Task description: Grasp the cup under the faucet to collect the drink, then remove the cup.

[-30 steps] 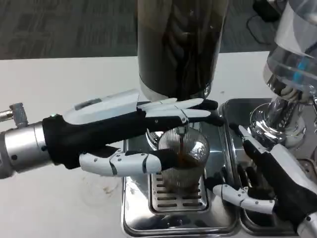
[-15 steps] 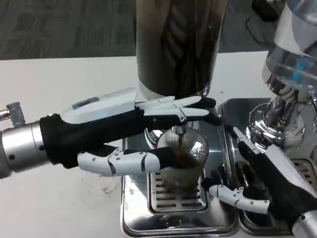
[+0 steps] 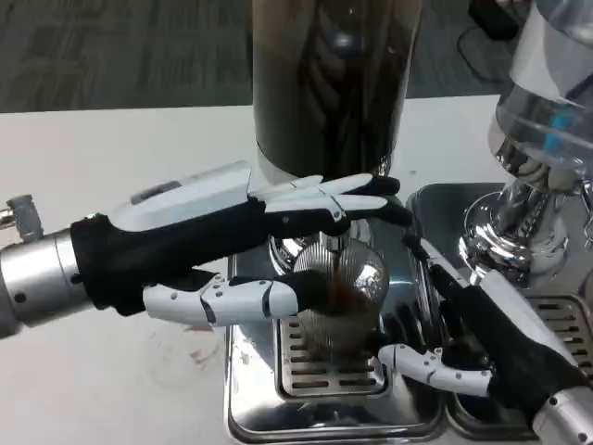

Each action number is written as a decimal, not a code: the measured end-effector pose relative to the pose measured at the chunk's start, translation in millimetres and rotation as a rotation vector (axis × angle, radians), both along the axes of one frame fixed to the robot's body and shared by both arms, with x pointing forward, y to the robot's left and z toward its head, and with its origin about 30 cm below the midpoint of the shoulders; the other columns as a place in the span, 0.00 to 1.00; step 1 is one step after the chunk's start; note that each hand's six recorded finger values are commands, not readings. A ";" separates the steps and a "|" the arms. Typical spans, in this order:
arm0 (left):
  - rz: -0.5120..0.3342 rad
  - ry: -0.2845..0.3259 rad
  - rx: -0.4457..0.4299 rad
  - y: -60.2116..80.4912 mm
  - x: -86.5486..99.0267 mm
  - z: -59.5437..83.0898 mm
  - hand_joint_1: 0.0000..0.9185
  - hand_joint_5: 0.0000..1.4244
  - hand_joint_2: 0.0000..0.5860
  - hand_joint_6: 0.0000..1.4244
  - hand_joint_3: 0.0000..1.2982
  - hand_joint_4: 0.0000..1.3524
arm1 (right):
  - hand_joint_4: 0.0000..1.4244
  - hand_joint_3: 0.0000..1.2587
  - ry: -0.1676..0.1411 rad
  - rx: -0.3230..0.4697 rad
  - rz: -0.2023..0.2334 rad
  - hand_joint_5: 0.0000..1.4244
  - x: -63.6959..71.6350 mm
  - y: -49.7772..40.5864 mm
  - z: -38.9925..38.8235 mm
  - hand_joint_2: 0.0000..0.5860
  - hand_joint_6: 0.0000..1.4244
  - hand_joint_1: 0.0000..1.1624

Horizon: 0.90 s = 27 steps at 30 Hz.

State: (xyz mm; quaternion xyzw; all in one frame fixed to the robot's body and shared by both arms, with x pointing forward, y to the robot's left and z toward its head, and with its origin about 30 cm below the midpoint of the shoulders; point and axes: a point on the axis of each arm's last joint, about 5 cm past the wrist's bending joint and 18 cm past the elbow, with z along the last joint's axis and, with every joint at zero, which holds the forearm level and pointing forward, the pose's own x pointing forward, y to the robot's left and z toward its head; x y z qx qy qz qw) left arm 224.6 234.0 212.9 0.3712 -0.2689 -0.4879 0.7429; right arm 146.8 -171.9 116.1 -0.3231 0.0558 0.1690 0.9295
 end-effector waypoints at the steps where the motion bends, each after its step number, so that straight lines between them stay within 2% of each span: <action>1: 0.002 0.001 -0.001 0.2 -0.2 -0.3 0.00 0.05 0.56 0.00 0.09 0.00 | 0.00 0.00 0.004 0.002 0.002 0.00 0.3 0.6 -0.8 0.33 0.00 0.52; 7: 0.028 -0.012 0.002 1.3 -0.7 -0.1 0.00 0.04 0.55 0.00 0.08 0.00 | 0.00 0.00 0.023 0.019 0.007 0.00 1.7 2.4 -5.1 0.33 0.00 0.52; 10: 0.061 -0.025 -0.007 3.9 -2.2 -0.6 0.00 0.02 0.51 0.00 0.07 0.00 | 0.00 0.00 0.019 0.031 0.003 0.00 1.7 3.8 -5.5 0.33 0.00 0.52; 13: 0.124 -0.039 -0.018 10.5 -5.2 -3.6 0.00 0.00 0.48 0.00 0.05 0.00 | 0.00 0.00 0.016 0.030 0.003 0.00 2.1 3.5 -5.5 0.33 0.00 0.52; 17: 0.263 -0.082 -0.074 23.1 -11.1 -6.7 0.00 0.00 0.46 0.00 0.04 0.00 | 0.00 0.00 0.009 0.021 0.010 0.00 3.3 2.0 -4.8 0.33 0.00 0.52; 21: 0.339 -0.091 -0.099 27.4 -19.9 -14.6 0.00 0.00 0.43 0.00 0.02 0.00 | 0.00 0.00 0.008 0.028 0.014 0.00 3.8 1.7 -4.5 0.33 0.00 0.52; 24: 0.430 -0.089 -0.140 37.3 -31.3 -22.0 0.00 0.00 0.40 0.00 0.00 0.00 | 0.00 0.00 0.008 0.029 0.007 0.00 3.1 -0.3 -4.6 0.33 0.00 0.52; 27: 0.482 -0.082 -0.110 45.4 -41.1 -27.2 0.00 0.00 0.39 0.00 0.00 0.00 | 0.00 0.00 0.007 0.029 0.006 0.00 2.8 -0.6 -4.7 0.33 0.01 0.52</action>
